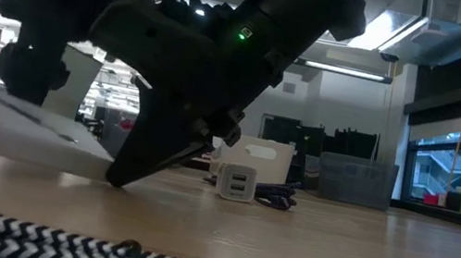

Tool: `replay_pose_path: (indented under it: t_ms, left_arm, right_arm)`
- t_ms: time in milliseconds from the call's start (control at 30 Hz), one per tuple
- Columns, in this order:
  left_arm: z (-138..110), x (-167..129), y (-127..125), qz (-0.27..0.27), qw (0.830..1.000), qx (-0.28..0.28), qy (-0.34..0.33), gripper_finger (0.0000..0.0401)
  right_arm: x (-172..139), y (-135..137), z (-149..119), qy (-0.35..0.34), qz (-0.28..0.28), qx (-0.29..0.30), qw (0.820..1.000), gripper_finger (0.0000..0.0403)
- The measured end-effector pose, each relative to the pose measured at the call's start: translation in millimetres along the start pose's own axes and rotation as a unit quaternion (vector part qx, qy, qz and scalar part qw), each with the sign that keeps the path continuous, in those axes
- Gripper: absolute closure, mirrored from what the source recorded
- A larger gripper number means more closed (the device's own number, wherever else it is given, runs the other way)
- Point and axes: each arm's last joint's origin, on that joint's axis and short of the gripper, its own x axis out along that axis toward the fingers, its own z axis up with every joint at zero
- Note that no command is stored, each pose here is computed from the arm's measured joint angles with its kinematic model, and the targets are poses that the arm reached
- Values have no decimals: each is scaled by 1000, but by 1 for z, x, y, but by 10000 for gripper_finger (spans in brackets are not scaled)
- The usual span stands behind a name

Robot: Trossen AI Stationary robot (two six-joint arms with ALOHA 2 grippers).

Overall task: Pick and place items into bin
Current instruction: Put the white card reader box into the white bin

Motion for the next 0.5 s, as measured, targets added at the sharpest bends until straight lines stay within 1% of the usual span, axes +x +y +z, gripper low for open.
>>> replay_pose_path:
  t_ms: [133, 300, 500]
  left_arm:
    - [1, -8, -3, -3, 999, 2, -33, 65]
    - [3, -9, -5, 5, 998, 7, -67, 65]
    - [-1, -8, -7, 3, 998, 10, -65, 65]
  right_arm:
    - [0, 0, 0, -2, -5, 0, 1000, 399]
    - [0, 0, 1, -8, -9, 0, 1000, 399]
    - [0, -1, 1, -14, -20, 1, 1000, 399]
